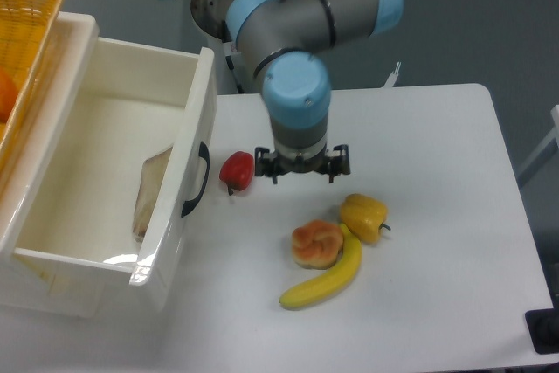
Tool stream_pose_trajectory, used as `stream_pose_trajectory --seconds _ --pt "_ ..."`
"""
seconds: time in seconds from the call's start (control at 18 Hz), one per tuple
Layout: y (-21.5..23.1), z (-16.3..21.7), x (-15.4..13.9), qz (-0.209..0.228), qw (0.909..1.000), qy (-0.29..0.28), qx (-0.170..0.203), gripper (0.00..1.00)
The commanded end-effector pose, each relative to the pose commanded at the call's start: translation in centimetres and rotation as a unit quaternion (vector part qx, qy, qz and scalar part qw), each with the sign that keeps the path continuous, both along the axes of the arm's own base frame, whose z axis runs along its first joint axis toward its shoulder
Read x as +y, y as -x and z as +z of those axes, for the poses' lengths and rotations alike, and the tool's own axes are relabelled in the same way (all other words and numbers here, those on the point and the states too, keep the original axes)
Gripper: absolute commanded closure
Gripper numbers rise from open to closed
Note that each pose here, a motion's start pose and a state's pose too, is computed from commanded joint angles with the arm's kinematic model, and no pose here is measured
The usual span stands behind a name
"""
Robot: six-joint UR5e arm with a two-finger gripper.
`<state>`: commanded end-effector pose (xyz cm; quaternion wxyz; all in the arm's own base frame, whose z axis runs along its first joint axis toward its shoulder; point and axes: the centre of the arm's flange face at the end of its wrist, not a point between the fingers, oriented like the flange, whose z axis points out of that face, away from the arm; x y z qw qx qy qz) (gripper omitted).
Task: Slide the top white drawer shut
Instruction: 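Bring the gripper against the drawer front beside its black handle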
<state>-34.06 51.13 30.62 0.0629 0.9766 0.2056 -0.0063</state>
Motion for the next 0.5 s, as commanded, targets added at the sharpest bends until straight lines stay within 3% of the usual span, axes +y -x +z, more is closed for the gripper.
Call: stream_pose_trajectory --seconds 0.33,0.5 --pt "-0.4 -1.6 1.0 -0.036 0.9957 -0.050 -0.069 0.00" --pt "-0.7 -2.0 1.4 -0.035 0.9936 -0.064 -0.086 0.00"
